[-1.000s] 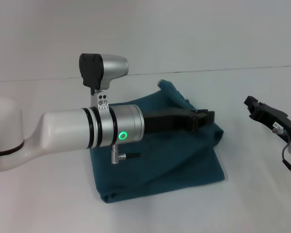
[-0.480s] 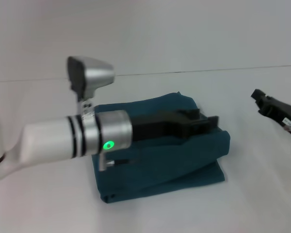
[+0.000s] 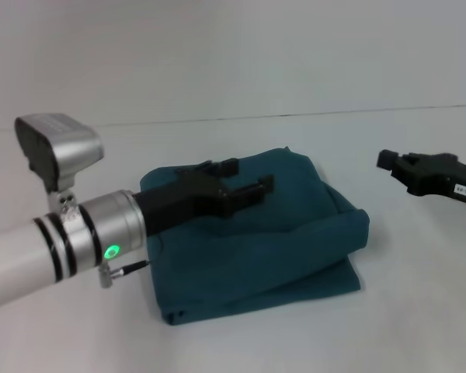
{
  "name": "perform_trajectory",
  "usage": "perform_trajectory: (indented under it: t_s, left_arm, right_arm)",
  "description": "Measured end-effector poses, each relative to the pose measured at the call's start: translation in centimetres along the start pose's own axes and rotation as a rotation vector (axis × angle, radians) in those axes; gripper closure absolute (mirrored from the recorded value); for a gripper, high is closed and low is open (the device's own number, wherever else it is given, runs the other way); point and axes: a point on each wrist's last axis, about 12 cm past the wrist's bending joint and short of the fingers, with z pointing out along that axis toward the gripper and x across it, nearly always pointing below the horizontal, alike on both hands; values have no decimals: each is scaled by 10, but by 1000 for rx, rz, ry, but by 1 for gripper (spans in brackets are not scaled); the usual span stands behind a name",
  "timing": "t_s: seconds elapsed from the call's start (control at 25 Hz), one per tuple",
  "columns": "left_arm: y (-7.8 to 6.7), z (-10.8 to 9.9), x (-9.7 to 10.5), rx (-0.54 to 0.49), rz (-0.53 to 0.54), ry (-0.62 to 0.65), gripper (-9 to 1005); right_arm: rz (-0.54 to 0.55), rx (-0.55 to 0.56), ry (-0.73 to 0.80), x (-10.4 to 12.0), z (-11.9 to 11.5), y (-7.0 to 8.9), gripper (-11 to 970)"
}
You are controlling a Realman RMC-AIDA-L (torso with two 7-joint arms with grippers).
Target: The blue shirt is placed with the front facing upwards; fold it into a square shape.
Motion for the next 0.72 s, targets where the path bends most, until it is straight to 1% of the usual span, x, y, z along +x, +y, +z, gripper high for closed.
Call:
perform_trajectory:
  t_s: [0.08, 0.12, 0.24, 0.36, 0.52, 0.72]
  left_arm:
    - [1, -5, 3, -12, -4, -6, 240]
    - [2, -7, 4, -17, -7, -7, 240]
    - [3, -9, 8, -27, -16, -4, 240]
    - [3, -10, 9, -32, -20, -3, 241]
    - [4, -11, 11, -38, -14, 1, 241]
    - [5, -12, 13, -43, -13, 7, 240]
  right_arm:
    - [-24, -41, 66, -12, 7, 3, 937]
    - [-50, -60, 103, -16, 13, 6, 936]
    - [-121, -80, 195, -19, 32, 15, 935]
    - [-155, -83, 306, -15, 49, 23, 934]
    - [-153, -119, 402, -5, 55, 31, 932]
    - [-123, -174, 519, 12, 48, 40, 930]
